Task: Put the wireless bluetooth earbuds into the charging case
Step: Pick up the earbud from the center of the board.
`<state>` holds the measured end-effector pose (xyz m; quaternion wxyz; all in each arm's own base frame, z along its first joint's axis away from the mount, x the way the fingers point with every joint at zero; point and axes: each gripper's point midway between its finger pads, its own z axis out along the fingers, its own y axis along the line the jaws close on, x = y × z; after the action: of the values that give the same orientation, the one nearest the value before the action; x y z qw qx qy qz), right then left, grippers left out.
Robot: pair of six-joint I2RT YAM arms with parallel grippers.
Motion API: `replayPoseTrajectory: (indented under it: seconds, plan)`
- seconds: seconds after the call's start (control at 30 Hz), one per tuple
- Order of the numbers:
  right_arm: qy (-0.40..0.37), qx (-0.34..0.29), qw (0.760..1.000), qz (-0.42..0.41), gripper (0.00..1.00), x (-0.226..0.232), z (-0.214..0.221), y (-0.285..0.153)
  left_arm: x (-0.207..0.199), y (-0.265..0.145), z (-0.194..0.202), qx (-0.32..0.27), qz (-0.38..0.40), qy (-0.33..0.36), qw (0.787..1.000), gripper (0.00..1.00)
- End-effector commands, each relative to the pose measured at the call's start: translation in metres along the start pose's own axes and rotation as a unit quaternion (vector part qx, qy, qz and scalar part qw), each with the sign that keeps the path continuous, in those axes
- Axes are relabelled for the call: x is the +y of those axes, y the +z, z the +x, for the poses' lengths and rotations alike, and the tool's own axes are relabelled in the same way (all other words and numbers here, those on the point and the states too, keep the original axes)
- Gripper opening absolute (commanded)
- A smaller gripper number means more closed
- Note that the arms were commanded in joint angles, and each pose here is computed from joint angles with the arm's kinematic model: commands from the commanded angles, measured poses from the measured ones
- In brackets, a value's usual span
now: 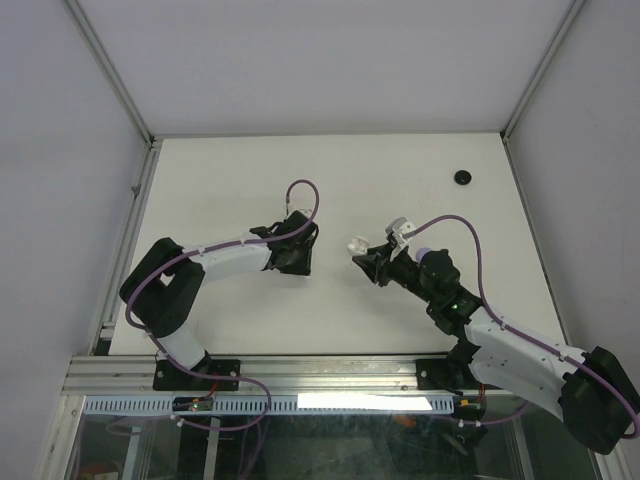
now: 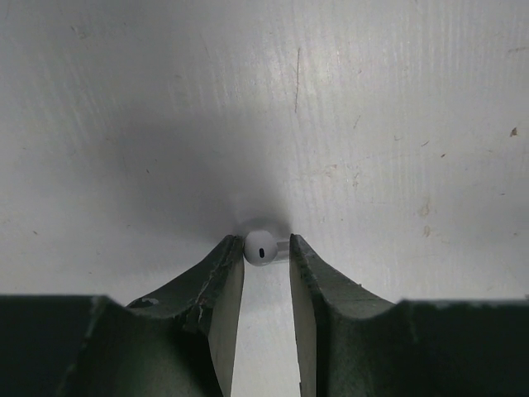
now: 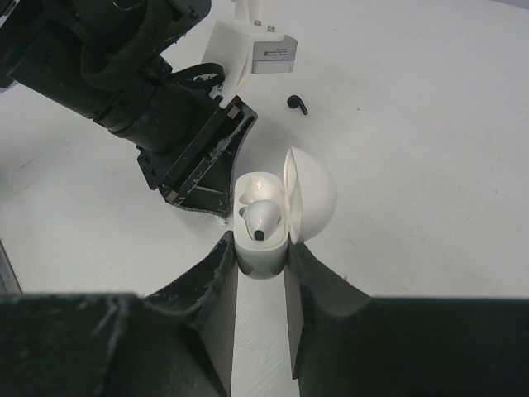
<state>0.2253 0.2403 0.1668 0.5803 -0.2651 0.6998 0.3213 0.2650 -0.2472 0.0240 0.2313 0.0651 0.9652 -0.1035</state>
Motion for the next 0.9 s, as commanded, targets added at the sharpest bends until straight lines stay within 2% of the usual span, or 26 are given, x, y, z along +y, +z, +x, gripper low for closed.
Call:
replayPoseTrajectory:
  seconds: [0.0, 0.5, 0.87]
  plan:
    - [-0.002, -0.039, 0.999, -0.008, 0.00, 0.003, -0.021, 0.002, -0.020, -0.003, -0.016, -0.021, 0.028, -0.004, 0.999, 0.29]
    - [-0.001, -0.035, 0.999, -0.007, 0.00, 0.003, -0.020, 0.003, -0.020, -0.007, -0.016, -0.031, 0.012, 0.024, 0.999, 0.19]
    - [-0.003, -0.046, 0.999, -0.009, 0.00, 0.004, -0.028, 0.003, -0.018, -0.059, -0.071, -0.146, -0.006, 0.087, 0.986, 0.14]
